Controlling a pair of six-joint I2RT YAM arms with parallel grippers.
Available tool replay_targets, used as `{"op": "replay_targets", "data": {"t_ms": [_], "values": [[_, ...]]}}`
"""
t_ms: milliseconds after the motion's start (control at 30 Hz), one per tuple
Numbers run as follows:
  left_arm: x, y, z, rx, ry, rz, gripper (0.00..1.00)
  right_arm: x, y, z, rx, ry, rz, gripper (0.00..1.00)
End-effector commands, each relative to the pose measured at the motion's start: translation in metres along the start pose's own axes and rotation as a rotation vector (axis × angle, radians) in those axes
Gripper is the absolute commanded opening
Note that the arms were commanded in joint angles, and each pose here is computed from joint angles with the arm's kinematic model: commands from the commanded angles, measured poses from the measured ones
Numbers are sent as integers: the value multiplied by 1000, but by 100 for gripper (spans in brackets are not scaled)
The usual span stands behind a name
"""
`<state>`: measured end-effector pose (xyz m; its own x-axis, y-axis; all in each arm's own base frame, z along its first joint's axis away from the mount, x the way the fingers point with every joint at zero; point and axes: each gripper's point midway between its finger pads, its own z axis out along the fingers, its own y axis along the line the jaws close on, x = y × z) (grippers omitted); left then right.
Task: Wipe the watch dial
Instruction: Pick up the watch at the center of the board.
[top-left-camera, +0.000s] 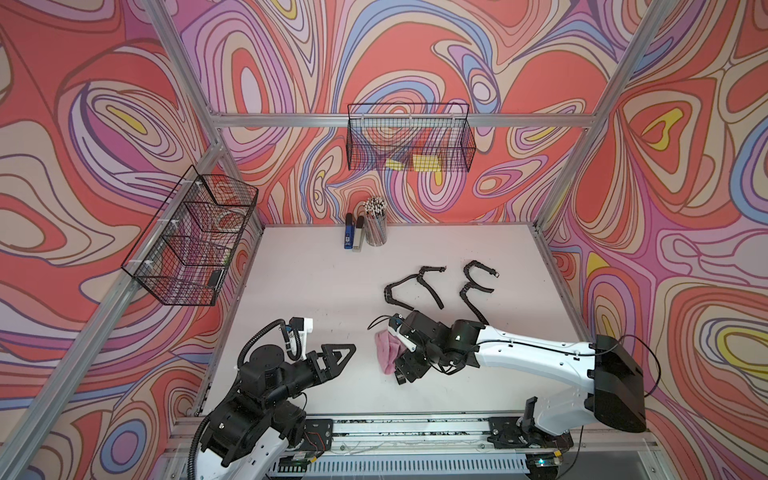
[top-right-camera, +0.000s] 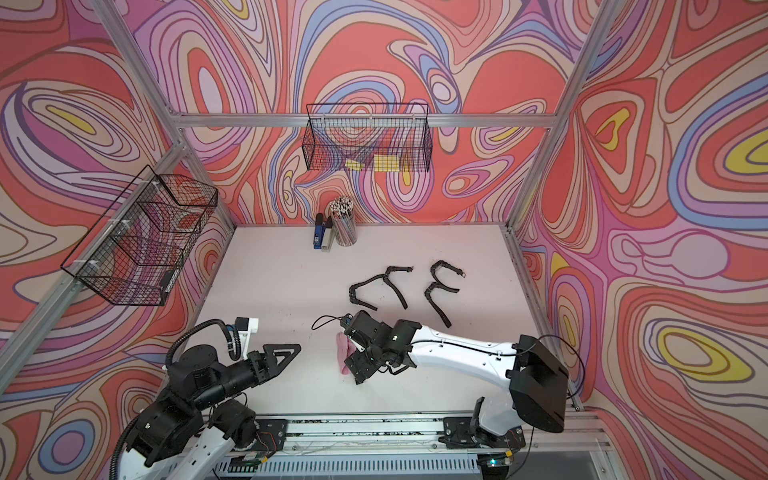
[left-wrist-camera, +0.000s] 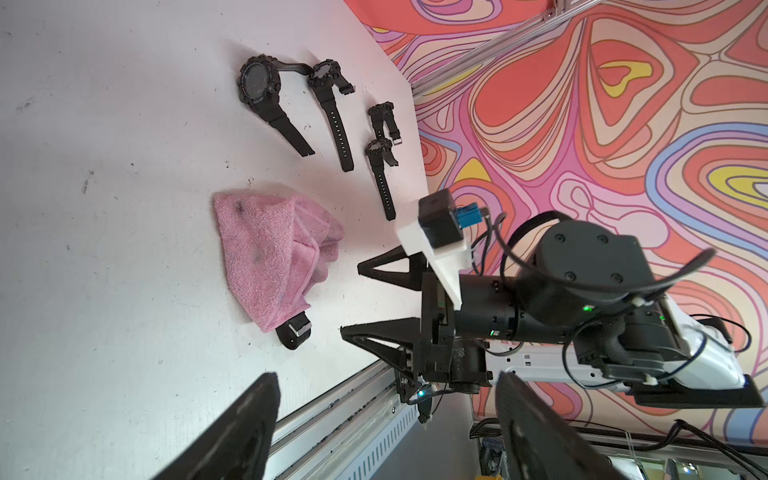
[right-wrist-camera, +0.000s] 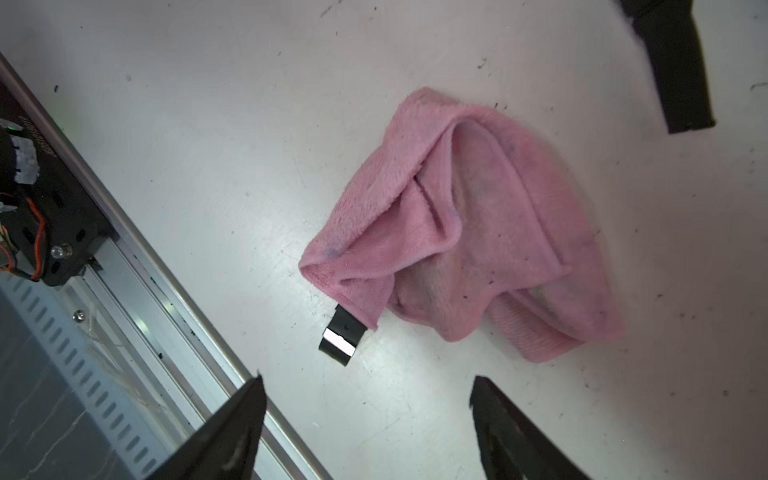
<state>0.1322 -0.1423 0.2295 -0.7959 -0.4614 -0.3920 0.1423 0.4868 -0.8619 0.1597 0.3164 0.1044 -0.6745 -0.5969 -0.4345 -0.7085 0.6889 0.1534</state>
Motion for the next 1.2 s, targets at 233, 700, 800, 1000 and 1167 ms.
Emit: {"op": "replay_targets", "data": {"t_ms": [233,700,800,1000,1167], "values": [[5,7,-8,-5,-21,-16,84,0,3,31,11,-22,177,69],[6,7,-9,1,-18,-19,84,25,13,49,-17,19,226,57],[6,7,-9,1,-16,-21,84,24,16,57,-27,28,221,56],[6,5,-12,6,-23,-21,84,19,16,68,-30,4,225,46],[6,5,-14,5,-29,-25,84,16,17,66,-41,-25,250,26]]}}
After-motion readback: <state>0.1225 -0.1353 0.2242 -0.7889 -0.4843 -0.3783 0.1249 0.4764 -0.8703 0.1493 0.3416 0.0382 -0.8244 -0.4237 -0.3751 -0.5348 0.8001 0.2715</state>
